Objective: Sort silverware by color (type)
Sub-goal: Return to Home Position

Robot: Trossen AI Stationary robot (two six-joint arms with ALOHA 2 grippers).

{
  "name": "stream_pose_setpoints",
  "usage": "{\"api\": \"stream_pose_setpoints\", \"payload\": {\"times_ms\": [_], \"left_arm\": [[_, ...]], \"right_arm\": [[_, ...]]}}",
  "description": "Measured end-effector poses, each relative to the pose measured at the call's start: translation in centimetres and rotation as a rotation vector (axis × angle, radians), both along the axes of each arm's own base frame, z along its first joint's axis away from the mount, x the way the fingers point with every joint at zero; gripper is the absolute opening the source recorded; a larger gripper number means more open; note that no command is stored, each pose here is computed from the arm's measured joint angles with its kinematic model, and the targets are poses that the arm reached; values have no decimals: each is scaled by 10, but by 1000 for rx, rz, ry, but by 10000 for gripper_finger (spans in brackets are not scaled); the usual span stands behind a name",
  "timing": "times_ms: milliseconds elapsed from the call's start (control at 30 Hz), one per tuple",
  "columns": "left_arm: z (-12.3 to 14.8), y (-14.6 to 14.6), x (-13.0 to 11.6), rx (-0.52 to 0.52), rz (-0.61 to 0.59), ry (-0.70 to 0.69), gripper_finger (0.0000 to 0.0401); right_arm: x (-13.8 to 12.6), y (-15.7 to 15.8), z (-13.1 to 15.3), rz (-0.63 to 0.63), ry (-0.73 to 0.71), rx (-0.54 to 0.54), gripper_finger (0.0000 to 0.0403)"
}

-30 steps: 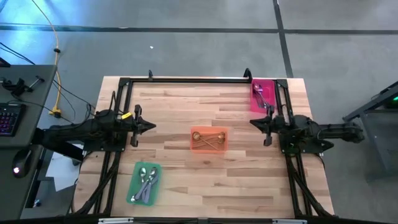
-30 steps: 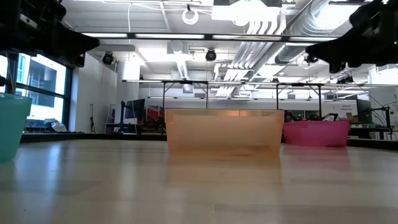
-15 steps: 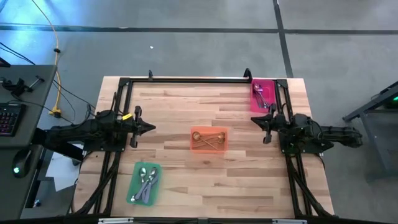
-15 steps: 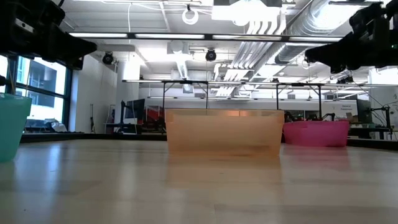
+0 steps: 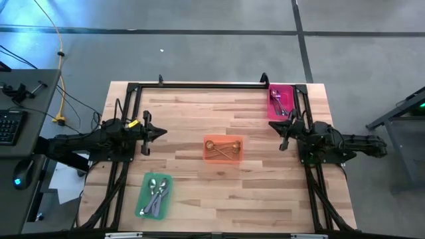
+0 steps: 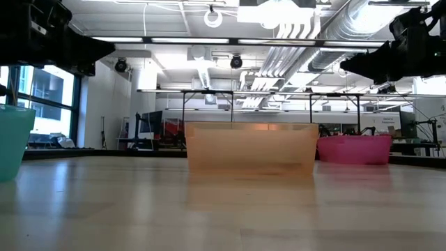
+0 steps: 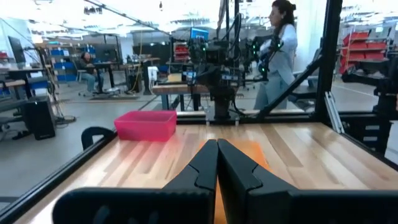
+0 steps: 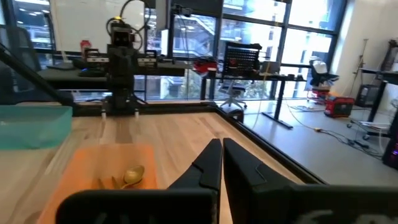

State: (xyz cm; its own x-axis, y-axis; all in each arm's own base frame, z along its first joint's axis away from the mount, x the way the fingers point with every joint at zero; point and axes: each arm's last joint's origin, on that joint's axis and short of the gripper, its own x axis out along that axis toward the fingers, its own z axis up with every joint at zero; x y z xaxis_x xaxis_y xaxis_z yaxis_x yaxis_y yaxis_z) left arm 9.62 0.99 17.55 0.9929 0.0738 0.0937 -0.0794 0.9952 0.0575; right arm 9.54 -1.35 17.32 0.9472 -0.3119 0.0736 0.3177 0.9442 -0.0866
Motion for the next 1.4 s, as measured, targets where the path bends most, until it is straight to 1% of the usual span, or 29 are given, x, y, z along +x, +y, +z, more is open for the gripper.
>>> {"api": "stream_pose_setpoints", "payload": {"times_ms": [133,267,400,567,767,967,1100,1267,1400], "left_arm": [[0,0,0,-2,16,0,0],[-4,1,0,-19,22,38,0],[-7,1,0,16,26,71,0],[-3,1,0,10,28,37,0],[-7,1,0,-7,27,74,0],[-7,1,0,-10,27,71,0],[-7,1,0,-10,27,72,0],[-7,1,0,-33,27,70,0],[-7,1,0,-3,31,73,0]], "right_arm": [[0,-1,0,-40,-4,14,0],[-1,-2,0,-73,-4,16,0],[-1,-2,-1,-76,3,15,0],[-1,-3,0,-116,4,4,0],[-1,-2,0,-81,25,0,0],[-2,-6,1,-113,41,3,0],[-3,-12,0,-151,31,24,0],[-6,-21,0,-280,-1,82,0],[-8,-24,0,-315,-38,149,0]]}}
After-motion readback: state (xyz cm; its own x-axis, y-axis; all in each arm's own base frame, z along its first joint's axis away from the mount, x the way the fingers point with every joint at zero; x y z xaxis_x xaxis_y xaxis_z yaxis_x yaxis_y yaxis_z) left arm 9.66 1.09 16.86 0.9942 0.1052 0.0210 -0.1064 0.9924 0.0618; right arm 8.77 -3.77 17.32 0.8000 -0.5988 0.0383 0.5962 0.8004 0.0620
